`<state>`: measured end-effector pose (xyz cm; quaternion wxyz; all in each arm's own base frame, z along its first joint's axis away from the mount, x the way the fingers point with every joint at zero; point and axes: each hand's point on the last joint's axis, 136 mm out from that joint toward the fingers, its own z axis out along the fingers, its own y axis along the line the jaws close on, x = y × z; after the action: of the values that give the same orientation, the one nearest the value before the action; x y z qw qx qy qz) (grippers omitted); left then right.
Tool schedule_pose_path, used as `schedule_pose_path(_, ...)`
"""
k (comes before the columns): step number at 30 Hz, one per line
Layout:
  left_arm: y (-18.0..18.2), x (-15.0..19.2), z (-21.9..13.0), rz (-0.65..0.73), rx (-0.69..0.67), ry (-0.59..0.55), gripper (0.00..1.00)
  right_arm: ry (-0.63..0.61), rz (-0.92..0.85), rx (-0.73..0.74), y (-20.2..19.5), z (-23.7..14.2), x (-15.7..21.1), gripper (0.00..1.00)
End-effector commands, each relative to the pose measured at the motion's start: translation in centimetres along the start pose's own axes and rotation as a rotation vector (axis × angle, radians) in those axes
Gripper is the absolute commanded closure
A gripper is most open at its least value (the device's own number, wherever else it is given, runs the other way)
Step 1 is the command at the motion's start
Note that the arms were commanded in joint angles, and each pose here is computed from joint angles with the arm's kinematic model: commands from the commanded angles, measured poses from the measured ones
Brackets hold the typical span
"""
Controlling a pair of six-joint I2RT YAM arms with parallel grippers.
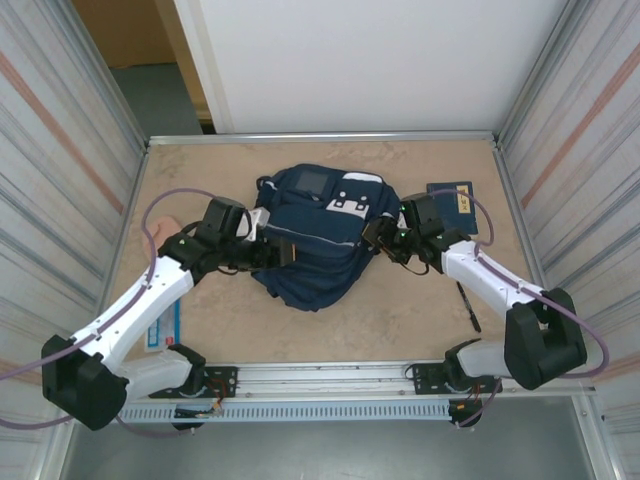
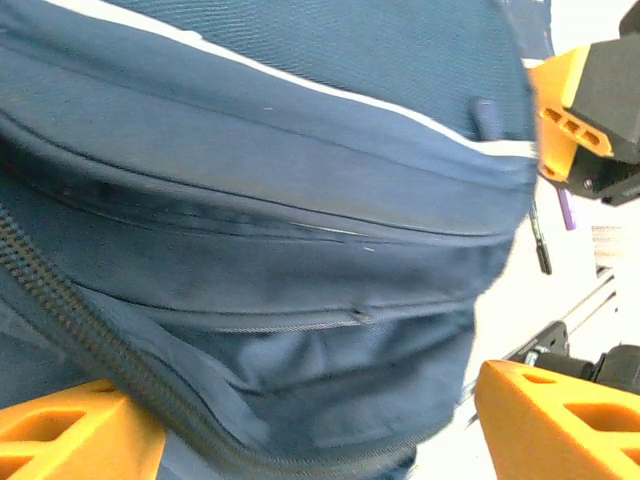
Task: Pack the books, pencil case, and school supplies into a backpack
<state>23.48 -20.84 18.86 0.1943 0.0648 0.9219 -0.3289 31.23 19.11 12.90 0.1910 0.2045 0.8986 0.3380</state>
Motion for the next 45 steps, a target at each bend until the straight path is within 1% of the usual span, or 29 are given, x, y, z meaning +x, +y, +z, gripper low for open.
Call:
schedule_pose_path(1, -4.0, -1.2, -2.4, 0.206, 0.105, -0.055, 0.17, 0.03, -0.065, -0.1, 2.7, 0.6, 0.1, 0.49)
schedule_pose_path(4, -5.0, -1.6, -2.0, 0.341, 0.046, -0.084, 0.17, 0.061, -0.069, -0.108, 2.8, 1.4, 0.6, 0.48)
schedule_pose_path(7, -6.1, -1.6, 0.0, 0.486, -0.057, -0.077, 0.17, 0.063, -0.063, -0.095, 2.4, 1.8, 0.6, 0.47)
schedule_pose_path(9, -6.8, -1.4, 1.4, 0.57, -0.125, -0.055, 0.13, 0.054, -0.055, -0.076, 1.9, 1.4, 0.2, 0.43)
schedule_pose_path(10, -6.9, -1.4, 2.4, 0.6, -0.166, -0.046, 0.12, 0.042, -0.05, -0.051, 1.4, 0.9, -0.3, 0.39)
schedule_pose_path(12, -7.6, -1.1, 4.6, 0.648, -0.204, -0.038, 0.08, 0.009, -0.037, 0.02, -0.3, -0.2, -1.1, 0.35)
schedule_pose_path(16, -8.3, -1.4, 9.1, 0.65, -0.323, -0.045, 0.05, -0.121, 0.056, 0.125, -4.8, -3.6, -3.7, 0.29)
schedule_pose_path(19, -9.2, -1.6, 11.7, 0.652, -0.426, -0.069, 0.05, -0.189, 0.138, 0.124, -7.1, -6.1, -5.0, 0.28)
schedule_pose_path(21, -9.0, -1.9, 13.2, 0.648, -0.536, -0.101, 0.01, -0.225, 0.158, 0.127, -8.1, -7.6, -5.5, 0.27)
schedule_pose_path(23, -8.1, -2.8, 14.4, 0.623, -0.676, -0.113, 0.01, -0.261, 0.165, 0.139, -8.8, -8.7, -5.7, 0.26)
schedule_pose_path(25, -7.1, -3.2, 15.8, 0.632, -0.784, -0.087, 0.01, -0.276, 0.161, 0.133, -8.8, -9.2, -5.6, 0.26)
schedule_pose_path(28, -5.6, -2.6, 18.8, 0.662, -0.876, -0.005, 0.01, -0.256, 0.141, 0.103, -8.3, -9.1, -5.1, 0.26)
schedule_pose_path(31, -3.9, -2.3, 19.9, 0.581, -0.896, 0.054, 0.01, -0.229, 0.134, 0.091, -8.4, -8.7, -4.4, 0.26)
schedule_pose_path(32, -3.2, -2.4, 19.9, 0.54, -0.895, 0.062, 0.03, -0.221, 0.135, 0.086, -8.4, -8.6, -4.2, 0.26)
schedule_pose_path(33, -2.9, -2.4, 19.8, 0.515, -0.885, 0.066, 0.08, -0.214, 0.137, 0.084, -8.4, -8.6, -4.1, 0.26)
schedule_pose_path(35, -2.9, -2.7, 19.7, 0.497, -0.848, 0.058, 0.32, -0.2, 0.128, 0.073, -8.3, -8.5, -3.7, 0.27)
schedule_pose_path(36, -3.3, -2.9, 19.8, 0.499, -0.818, 0.052, 0.49, -0.197, 0.123, 0.074, -8.3, -8.5, -3.6, 0.27)
schedule_pose_path(37, -3.7, -2.9, 19.7, 0.499, -0.785, 0.051, 0.63, -0.191, 0.125, 0.079, -8.5, -8.4, -3.4, 0.27)
schedule_pose_path(39, -4.8, -2.8, 19.5, 0.502, -0.718, 0.066, 0.79, -0.204, 0.114, 0.061, -8.2, -8.8, -3.2, 0.27)
schedule_pose_path(42, -6.6, -2.0, 19.4, 0.517, -0.597, 0.11, 0.9, -0.177, 0.107, 0.046, -8.1, -8.5, -2.7, 0.27)
schedule_pose_path(43, -7.6, -2.0, 18.8, 0.509, -0.542, 0.11, 0.93, -0.157, 0.102, 0.044, -8.0, -8.3, -2.4, 0.27)
schedule_pose_path(45, -8.2, -1.5, 18.4, 0.484, -0.458, 0.147, 0.98, -0.117, 0.087, 0.033, -7.6, -8.1, -1.8, 0.27)
